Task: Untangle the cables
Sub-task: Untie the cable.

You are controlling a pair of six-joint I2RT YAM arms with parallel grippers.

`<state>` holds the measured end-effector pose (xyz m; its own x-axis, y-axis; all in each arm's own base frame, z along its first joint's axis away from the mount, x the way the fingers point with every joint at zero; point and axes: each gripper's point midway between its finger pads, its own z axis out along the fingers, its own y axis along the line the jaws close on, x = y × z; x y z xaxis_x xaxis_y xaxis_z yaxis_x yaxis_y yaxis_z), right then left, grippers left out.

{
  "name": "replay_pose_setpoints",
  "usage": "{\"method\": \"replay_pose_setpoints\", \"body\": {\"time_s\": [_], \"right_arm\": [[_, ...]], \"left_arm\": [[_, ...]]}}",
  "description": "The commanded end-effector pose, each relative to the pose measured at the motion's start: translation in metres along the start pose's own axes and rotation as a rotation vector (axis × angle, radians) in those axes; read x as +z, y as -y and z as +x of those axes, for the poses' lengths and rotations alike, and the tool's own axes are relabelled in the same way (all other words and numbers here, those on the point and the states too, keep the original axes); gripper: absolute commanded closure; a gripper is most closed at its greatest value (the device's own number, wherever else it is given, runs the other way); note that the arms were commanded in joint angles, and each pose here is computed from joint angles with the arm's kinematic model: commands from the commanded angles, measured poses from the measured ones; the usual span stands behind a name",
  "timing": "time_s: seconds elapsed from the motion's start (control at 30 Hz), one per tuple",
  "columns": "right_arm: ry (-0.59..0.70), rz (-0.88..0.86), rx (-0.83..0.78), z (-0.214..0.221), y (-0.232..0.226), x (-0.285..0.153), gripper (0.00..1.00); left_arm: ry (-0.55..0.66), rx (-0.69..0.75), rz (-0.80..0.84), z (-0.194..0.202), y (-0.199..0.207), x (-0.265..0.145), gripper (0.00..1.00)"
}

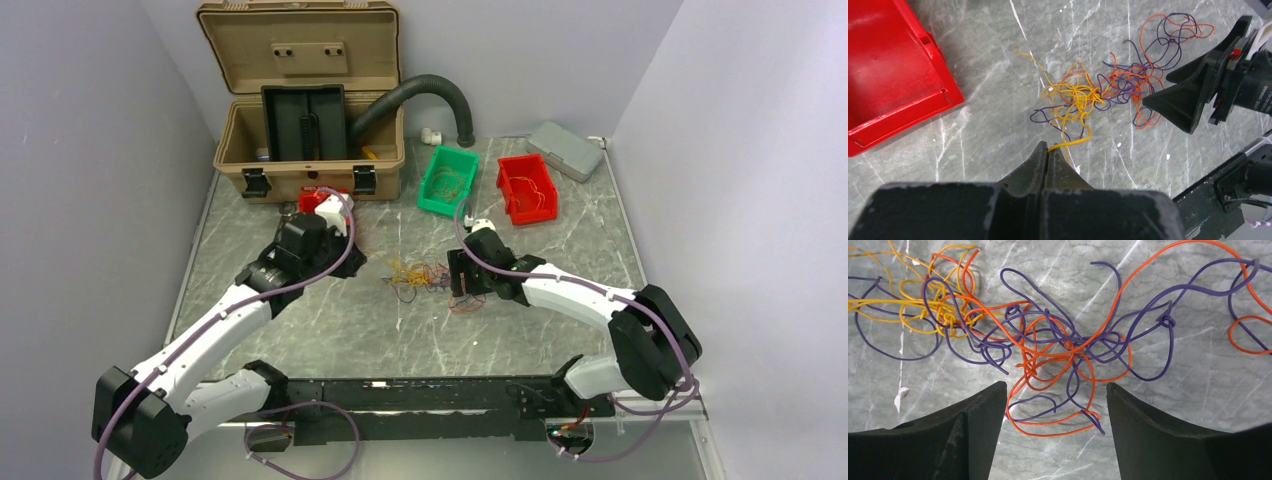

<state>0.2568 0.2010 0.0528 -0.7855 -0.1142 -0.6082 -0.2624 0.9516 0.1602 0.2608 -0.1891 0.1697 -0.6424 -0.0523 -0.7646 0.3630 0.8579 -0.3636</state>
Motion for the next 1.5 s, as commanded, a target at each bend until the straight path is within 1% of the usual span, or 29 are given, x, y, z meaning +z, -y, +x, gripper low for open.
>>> {"method": "replay_pose_setpoints", "body": {"time_s": [0.0,0.07,0.17,0.3,0.33,0.37,0.4,0.43,0.47,0.5,0.53,0.6,0.63,0.67,0.73,0.77,0.8,0.83,0.87,0.93,0.97,1.03,1.1,1.13,1.17,1.27,1.37,1.4,1.47], "right_arm": [[0.047,0.016,0.037,-0.007,-0.009,0.003,0.26],[0.055,0.019,0.033,-0.004,-0.011,-0.001,0.27],[0.041,0.035,0.042,0.002,-0.007,-0.001,0.34],[0.010,0.068,0.044,0.013,-0.001,0.005,0.36],[0.000,0.058,0.047,0.016,-0.002,0.007,0.39],[-0.011,0.034,0.051,0.020,-0.006,0.009,0.51],[-0.013,0.016,0.058,0.020,-0.010,0.010,0.58],[-0.017,-0.006,0.060,0.020,-0.014,0.010,0.66],[-0.017,-0.038,0.059,0.018,-0.020,0.008,0.71],[-0.012,-0.080,0.061,0.016,-0.028,0.005,0.75],[-0.004,-0.140,0.066,0.013,-0.039,0.000,0.78],[0.007,-0.294,0.079,0.008,-0.065,-0.012,0.79],[0.014,-0.349,0.086,0.005,-0.075,-0.020,0.79],[0.023,-0.380,0.097,0.002,-0.080,-0.025,0.79],[0.047,-0.378,0.111,-0.004,-0.079,-0.034,0.81],[0.058,-0.350,0.117,-0.006,-0.073,-0.037,0.81],[0.072,-0.304,0.121,-0.009,-0.065,-0.038,0.79],[0.079,-0.257,0.122,-0.010,-0.056,-0.040,0.74],[0.100,-0.181,0.124,-0.013,-0.043,-0.039,0.67],[0.104,-0.084,0.119,-0.015,-0.025,-0.040,0.52],[0.101,-0.040,0.115,-0.015,-0.017,-0.040,0.49],[0.097,0.031,0.110,-0.014,-0.004,-0.040,0.45],[0.095,0.075,0.114,-0.013,0.005,-0.038,0.41],[0.094,0.088,0.118,-0.012,0.009,-0.036,0.39],[0.089,0.099,0.120,-0.011,0.012,-0.034,0.38],[0.073,0.122,0.133,-0.007,0.019,-0.026,0.33],[0.054,0.120,0.136,-0.004,0.021,-0.018,0.33],[0.049,0.122,0.136,-0.003,0.022,-0.015,0.33],[0.042,0.118,0.134,-0.003,0.021,-0.011,0.35]], "left_arm": [[0.085,0.025,-0.034,-0.031,0.001,-0.010,1.00],[0.075,0.026,-0.048,-0.030,-0.001,-0.009,1.00],[0.079,0.019,-0.069,-0.030,-0.005,-0.008,1.00],[0.070,0.014,-0.062,-0.027,-0.004,-0.005,1.00],[0.065,0.010,-0.064,-0.026,-0.005,-0.005,1.00],[0.059,0.005,-0.069,-0.025,-0.006,-0.003,1.00],[0.055,0.002,-0.068,-0.024,-0.006,-0.002,0.96],[0.053,-0.004,-0.068,-0.024,-0.006,0.000,0.89],[0.049,-0.007,-0.063,-0.023,-0.005,0.002,0.74],[0.038,-0.005,-0.051,-0.022,-0.003,0.004,0.64],[0.021,-0.006,-0.030,-0.021,0.002,0.006,0.57],[-0.004,-0.002,0.005,-0.018,0.010,0.012,0.45],[-0.012,0.005,0.015,-0.016,0.014,0.014,0.41],[-0.018,0.019,0.022,-0.014,0.018,0.015,0.37],[-0.027,0.047,0.033,-0.013,0.025,0.017,0.34],[-0.034,0.062,0.045,-0.012,0.030,0.019,0.34],[-0.042,0.071,0.054,-0.011,0.034,0.020,0.35],[-0.054,0.075,0.053,-0.009,0.036,0.022,0.35],[-0.062,0.084,0.046,-0.009,0.037,0.023,0.35],[-0.067,0.103,-0.030,-0.009,0.031,0.022,0.36],[-0.057,0.108,-0.099,-0.014,0.022,0.020,0.35],[-0.026,0.107,-0.232,-0.025,0.001,0.011,0.30],[0.011,0.085,-0.341,-0.038,-0.017,-0.002,0.16],[0.030,0.051,-0.360,-0.049,-0.024,-0.009,0.15],[0.033,0.017,-0.355,-0.054,-0.029,-0.014,0.15],[0.034,-0.085,-0.215,-0.061,-0.022,-0.024,0.14],[0.064,-0.108,-0.077,-0.070,-0.005,-0.029,0.13],[0.059,-0.099,-0.024,-0.071,0.005,-0.029,0.15],[0.021,-0.076,0.095,-0.067,0.026,-0.025,0.23]]}}
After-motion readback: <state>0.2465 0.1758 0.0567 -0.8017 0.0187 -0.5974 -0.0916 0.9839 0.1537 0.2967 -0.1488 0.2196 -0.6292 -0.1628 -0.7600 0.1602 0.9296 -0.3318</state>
